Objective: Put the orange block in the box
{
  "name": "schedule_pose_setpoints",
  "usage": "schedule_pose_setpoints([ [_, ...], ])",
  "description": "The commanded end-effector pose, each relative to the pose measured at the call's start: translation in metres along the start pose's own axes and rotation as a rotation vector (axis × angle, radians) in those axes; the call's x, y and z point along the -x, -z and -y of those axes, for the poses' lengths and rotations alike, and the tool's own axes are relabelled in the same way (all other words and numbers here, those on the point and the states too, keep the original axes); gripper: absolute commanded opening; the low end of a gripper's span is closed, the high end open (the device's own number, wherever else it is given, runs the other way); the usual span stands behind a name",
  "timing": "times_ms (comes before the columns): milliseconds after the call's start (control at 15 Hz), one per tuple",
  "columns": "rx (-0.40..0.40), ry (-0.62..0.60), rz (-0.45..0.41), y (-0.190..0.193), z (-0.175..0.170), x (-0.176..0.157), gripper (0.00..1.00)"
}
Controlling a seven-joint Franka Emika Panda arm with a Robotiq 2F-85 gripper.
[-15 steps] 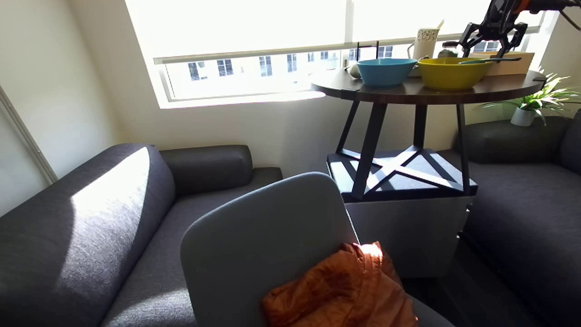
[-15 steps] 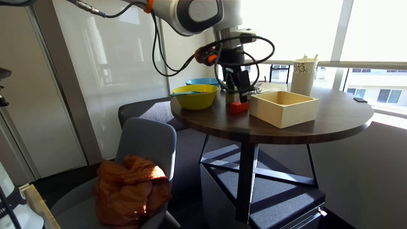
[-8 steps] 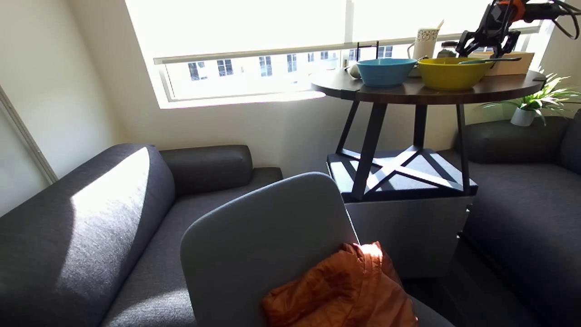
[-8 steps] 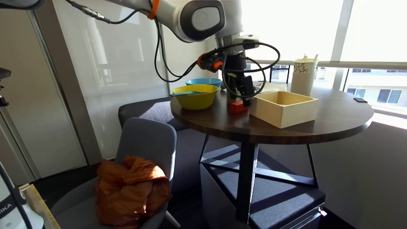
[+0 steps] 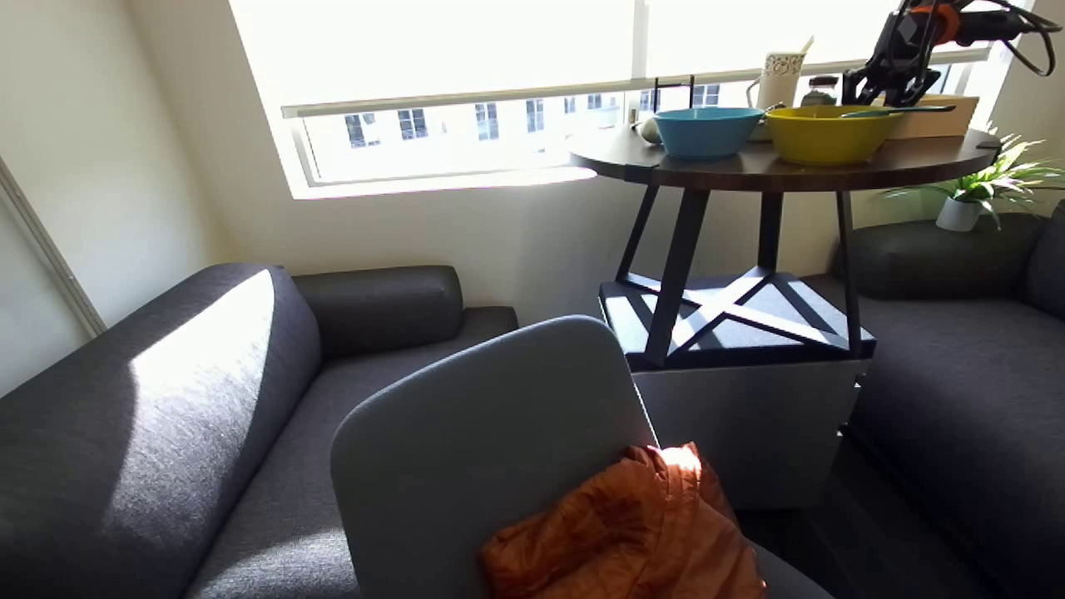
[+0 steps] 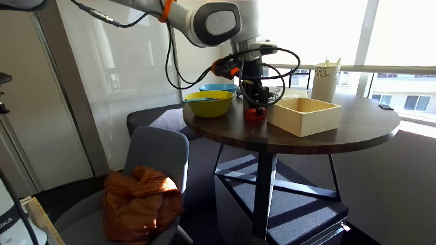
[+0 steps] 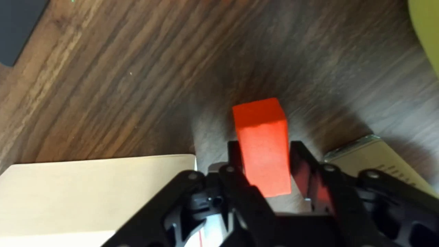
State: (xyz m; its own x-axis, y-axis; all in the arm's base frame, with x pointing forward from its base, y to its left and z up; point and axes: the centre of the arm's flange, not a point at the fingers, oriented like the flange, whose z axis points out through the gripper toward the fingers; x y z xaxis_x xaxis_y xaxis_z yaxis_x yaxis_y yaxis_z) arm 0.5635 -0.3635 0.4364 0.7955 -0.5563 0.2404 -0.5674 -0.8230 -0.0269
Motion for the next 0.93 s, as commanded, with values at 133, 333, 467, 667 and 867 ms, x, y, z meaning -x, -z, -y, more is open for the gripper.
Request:
schedule_pose_setpoints([
  [133,-0.007,0.034,0.029,0.008,0.003,-0.006,0.08],
  [333,-0.012,0.026,0.021,0.032,0.001,-0.005,0.08],
  [467,-0.017,0.023,-0.006,0.054,-0.001,-0.006,0.08],
  [667,-0.016,0.01,-0.052,0.087,-0.007,-0.005,0.08],
  [867,-0.016,-0.012,-0.095,0.109,-0.016,-0.011,0.08],
])
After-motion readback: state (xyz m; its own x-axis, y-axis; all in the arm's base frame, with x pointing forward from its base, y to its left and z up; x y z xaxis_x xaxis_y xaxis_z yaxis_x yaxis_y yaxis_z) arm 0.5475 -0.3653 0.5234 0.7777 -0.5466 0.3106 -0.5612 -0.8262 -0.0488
